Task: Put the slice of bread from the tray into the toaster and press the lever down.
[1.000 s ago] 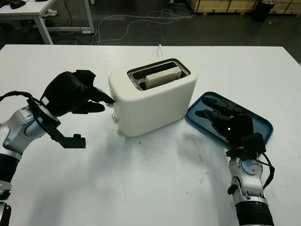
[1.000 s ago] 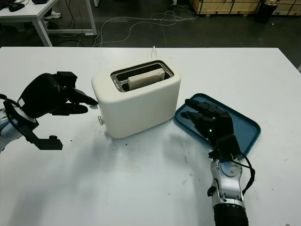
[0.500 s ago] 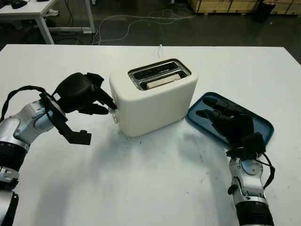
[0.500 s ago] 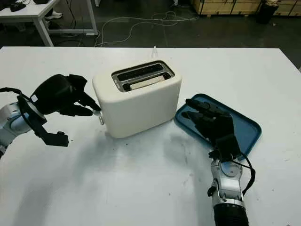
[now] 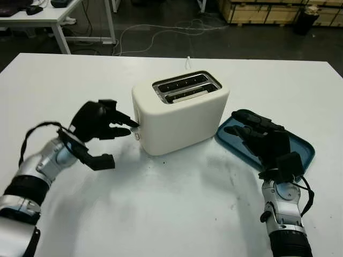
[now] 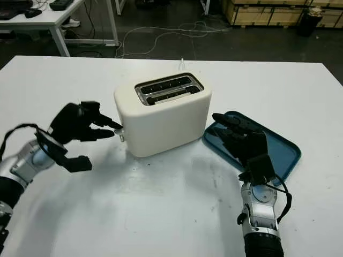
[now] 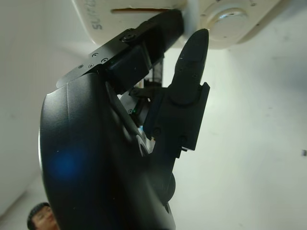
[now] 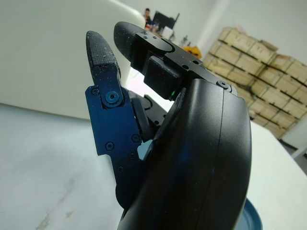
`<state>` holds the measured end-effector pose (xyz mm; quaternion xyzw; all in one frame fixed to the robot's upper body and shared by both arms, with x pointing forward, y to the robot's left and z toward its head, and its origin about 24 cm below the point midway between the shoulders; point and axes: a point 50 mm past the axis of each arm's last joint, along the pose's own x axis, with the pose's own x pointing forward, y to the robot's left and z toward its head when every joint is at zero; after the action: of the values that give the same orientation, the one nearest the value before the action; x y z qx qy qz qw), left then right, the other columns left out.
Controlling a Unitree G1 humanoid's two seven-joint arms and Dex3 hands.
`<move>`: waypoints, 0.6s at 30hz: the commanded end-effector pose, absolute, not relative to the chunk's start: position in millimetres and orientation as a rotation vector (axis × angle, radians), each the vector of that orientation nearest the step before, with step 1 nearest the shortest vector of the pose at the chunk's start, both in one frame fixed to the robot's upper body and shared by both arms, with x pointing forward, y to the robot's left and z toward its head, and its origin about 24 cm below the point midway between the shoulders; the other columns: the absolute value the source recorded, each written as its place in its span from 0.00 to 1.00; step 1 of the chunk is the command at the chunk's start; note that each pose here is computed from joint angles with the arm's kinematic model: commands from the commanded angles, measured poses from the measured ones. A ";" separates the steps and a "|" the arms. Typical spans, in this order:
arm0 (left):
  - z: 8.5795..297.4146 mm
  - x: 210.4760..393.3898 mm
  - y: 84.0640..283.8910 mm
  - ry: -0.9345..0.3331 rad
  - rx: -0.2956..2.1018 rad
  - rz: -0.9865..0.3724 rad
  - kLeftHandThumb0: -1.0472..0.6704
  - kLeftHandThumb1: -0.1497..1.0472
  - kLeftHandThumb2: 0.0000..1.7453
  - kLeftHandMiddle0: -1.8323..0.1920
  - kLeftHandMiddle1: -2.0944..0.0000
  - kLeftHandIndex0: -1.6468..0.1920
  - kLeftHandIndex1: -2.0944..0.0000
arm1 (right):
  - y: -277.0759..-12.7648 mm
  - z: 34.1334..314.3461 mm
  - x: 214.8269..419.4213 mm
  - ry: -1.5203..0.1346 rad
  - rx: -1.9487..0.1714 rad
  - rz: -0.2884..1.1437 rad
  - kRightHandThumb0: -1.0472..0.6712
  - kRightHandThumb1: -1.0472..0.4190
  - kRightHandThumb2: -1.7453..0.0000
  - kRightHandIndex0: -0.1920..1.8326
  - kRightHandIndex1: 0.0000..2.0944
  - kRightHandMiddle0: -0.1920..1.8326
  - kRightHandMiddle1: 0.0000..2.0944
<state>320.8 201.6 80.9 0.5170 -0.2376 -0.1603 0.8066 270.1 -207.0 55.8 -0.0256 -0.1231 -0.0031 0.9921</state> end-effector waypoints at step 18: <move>13.5 293.6 164.9 -0.355 1.206 -0.647 0.47 0.87 0.00 0.63 0.17 0.29 0.99 | -209.5 57.1 269.1 -0.254 -0.068 -0.012 0.31 0.10 1.00 0.63 0.19 0.64 0.00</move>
<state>319.0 200.9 77.7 0.5160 -0.2467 -0.1512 0.8062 269.9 -206.5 55.5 -0.0289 -0.1221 -0.0016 0.9921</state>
